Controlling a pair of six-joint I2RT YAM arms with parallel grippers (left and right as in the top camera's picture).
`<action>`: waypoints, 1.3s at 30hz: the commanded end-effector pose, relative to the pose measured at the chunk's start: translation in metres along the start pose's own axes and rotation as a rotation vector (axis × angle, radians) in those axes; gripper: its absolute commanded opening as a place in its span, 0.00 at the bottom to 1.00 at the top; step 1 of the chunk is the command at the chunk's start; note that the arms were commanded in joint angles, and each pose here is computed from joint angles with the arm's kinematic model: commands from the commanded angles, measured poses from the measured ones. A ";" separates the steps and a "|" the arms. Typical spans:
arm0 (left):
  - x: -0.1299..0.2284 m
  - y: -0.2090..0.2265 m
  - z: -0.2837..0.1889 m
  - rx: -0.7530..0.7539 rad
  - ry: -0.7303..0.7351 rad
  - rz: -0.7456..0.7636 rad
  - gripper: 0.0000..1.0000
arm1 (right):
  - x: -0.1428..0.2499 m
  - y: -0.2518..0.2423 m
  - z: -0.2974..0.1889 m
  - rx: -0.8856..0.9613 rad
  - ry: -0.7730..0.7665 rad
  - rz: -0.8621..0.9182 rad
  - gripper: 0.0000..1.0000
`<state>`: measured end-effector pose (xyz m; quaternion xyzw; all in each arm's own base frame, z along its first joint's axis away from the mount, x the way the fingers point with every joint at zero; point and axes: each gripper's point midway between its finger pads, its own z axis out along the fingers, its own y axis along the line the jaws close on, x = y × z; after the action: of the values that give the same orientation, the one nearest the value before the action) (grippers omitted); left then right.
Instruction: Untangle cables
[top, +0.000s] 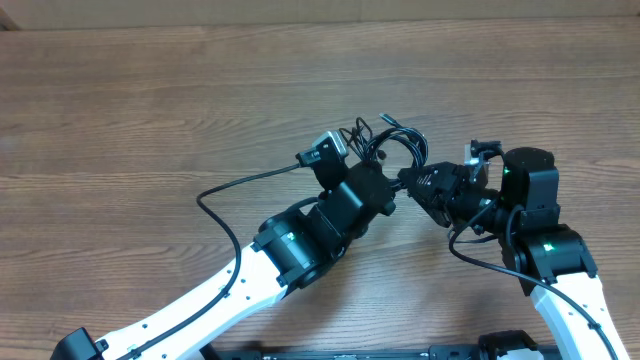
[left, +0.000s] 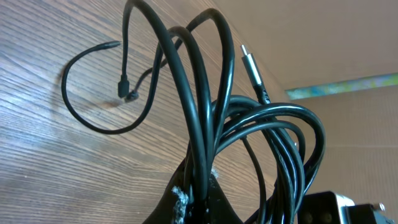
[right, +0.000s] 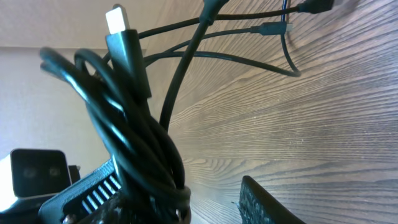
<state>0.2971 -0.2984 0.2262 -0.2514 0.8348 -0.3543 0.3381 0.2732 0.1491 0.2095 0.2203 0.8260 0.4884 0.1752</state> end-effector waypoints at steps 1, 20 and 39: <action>-0.004 -0.020 -0.010 0.056 -0.045 0.020 0.04 | -0.003 0.008 -0.002 -0.006 -0.013 -0.020 0.45; 0.012 -0.024 -0.017 0.064 -0.044 0.050 0.04 | -0.003 0.005 -0.002 0.006 -0.017 -0.014 0.17; -0.026 -0.034 -0.061 0.056 -0.165 0.922 0.68 | -0.007 -0.006 -0.003 0.066 -0.040 -0.330 0.04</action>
<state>0.2743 -0.2862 0.2834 -0.0099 0.8332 -0.2641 0.4857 0.2741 0.1396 0.1950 0.1541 0.8602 0.4306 0.2257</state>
